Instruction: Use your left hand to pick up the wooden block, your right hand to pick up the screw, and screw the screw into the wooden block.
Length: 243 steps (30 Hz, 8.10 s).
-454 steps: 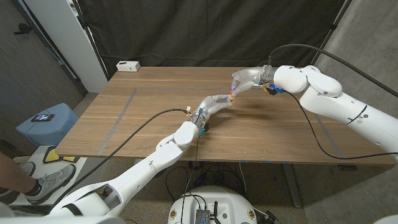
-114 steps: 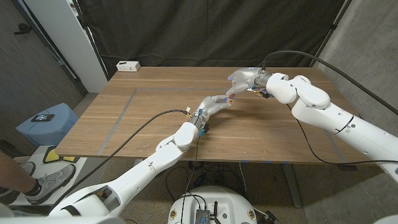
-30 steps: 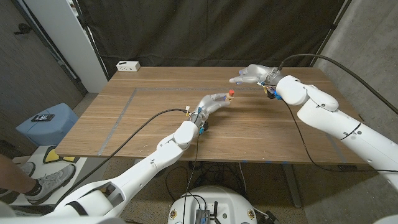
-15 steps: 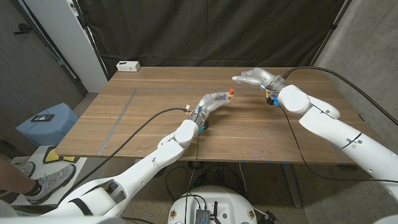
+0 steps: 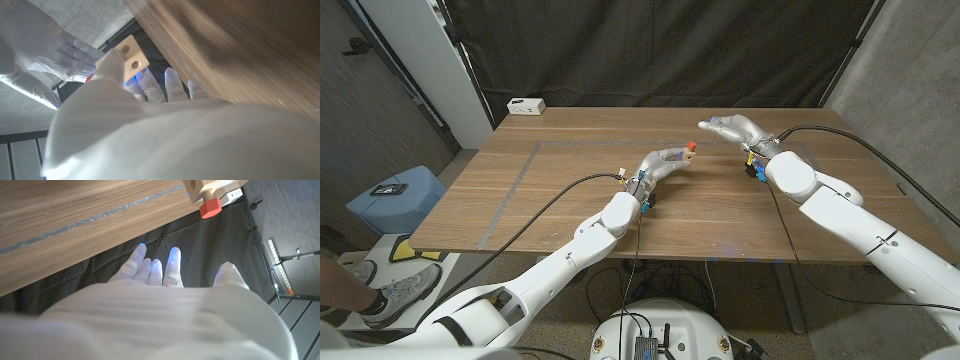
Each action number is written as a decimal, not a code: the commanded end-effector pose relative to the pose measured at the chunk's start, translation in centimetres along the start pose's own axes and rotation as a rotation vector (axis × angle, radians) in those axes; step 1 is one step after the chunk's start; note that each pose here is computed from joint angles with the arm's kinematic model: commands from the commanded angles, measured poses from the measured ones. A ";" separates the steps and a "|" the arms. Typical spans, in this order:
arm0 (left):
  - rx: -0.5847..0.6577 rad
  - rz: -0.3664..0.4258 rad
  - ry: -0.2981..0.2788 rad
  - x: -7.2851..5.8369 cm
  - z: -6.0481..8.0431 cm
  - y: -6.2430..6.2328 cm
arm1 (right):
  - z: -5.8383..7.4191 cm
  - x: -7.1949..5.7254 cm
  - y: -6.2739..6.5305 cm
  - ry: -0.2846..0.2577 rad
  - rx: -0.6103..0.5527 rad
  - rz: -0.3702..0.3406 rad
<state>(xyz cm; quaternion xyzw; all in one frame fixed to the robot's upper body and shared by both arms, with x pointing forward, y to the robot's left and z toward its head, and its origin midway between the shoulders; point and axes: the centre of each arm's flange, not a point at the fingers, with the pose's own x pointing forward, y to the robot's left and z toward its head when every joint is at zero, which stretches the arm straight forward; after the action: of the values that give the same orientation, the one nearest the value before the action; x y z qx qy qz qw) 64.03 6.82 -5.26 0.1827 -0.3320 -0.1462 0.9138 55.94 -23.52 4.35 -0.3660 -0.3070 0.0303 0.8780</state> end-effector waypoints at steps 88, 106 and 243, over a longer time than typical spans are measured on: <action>-0.046 -0.044 0.004 3.5 -0.9 -0.8 | -4.8 -1.3 7.1 -0.025 0.708 0.014; -0.045 -0.044 0.009 3.9 -1.0 -0.6 | -4.7 -0.5 7.1 -0.026 0.706 0.033; -0.092 -0.049 0.040 3.6 -1.4 -1.3 | -4.6 -3.7 6.5 0.022 0.661 0.033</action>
<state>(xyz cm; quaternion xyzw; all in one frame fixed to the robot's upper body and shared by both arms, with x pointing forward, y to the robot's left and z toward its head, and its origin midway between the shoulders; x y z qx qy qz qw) 67.41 4.65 -4.76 0.1513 -0.3026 -0.1790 0.9239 56.70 -22.33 -4.28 -0.0684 -0.2682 0.1468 0.9496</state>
